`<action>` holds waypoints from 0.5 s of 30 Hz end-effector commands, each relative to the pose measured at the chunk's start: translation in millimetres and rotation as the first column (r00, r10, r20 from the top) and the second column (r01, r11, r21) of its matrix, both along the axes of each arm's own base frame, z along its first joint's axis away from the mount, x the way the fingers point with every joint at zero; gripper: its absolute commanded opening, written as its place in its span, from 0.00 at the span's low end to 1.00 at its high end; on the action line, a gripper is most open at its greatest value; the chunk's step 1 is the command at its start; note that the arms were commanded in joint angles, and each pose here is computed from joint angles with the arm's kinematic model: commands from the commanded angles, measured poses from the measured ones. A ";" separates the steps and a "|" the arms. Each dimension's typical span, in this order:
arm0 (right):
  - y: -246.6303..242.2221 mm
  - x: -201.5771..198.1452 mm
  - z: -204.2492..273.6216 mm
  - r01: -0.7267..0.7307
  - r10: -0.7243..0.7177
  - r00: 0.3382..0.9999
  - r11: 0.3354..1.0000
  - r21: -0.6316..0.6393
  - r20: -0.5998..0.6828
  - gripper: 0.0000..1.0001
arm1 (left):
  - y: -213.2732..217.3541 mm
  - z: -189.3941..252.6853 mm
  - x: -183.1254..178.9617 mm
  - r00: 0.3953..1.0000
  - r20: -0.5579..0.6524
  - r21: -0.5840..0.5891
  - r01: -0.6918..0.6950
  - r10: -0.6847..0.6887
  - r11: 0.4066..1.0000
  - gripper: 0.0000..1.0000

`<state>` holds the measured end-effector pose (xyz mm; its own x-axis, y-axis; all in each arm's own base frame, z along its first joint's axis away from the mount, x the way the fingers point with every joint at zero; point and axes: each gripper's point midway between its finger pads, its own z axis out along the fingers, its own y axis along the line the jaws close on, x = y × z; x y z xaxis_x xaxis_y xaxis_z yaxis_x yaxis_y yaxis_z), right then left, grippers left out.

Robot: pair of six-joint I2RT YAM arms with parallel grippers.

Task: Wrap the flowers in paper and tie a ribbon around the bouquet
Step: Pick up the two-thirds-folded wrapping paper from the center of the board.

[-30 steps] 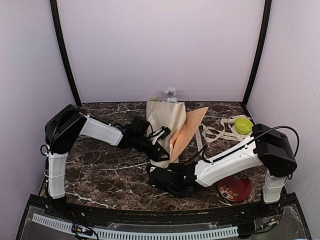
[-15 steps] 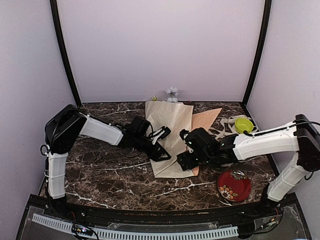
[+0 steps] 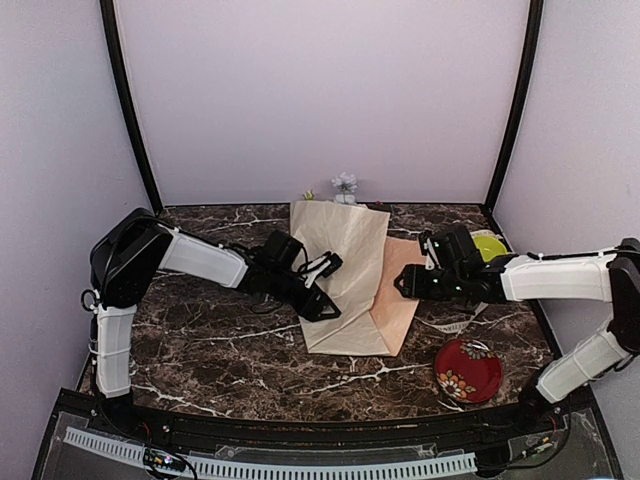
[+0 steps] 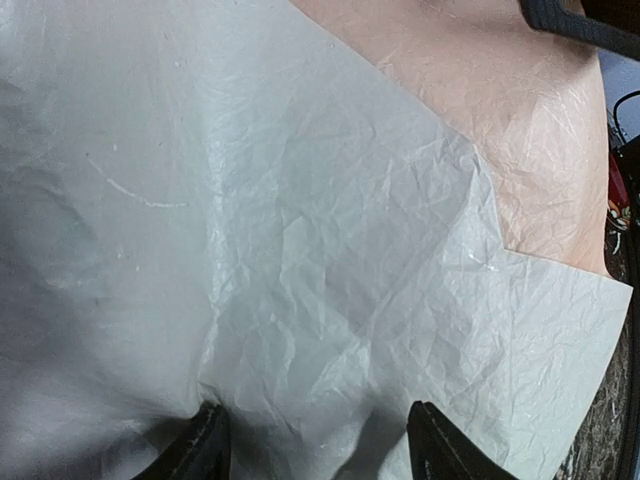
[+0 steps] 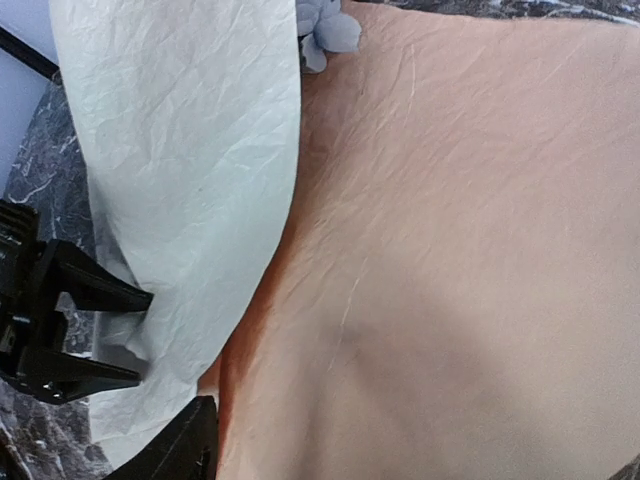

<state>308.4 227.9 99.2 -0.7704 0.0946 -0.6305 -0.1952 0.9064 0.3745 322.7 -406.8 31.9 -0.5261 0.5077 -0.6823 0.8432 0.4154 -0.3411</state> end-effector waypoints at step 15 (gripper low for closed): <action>15.2 31.7 41.4 0.088 -0.059 0.995 0.877 -0.473 0.075 0.00 | 23.9 -44.1 -3.7 0.999 -0.004 0.232 -0.045 0.047 0.972 0.65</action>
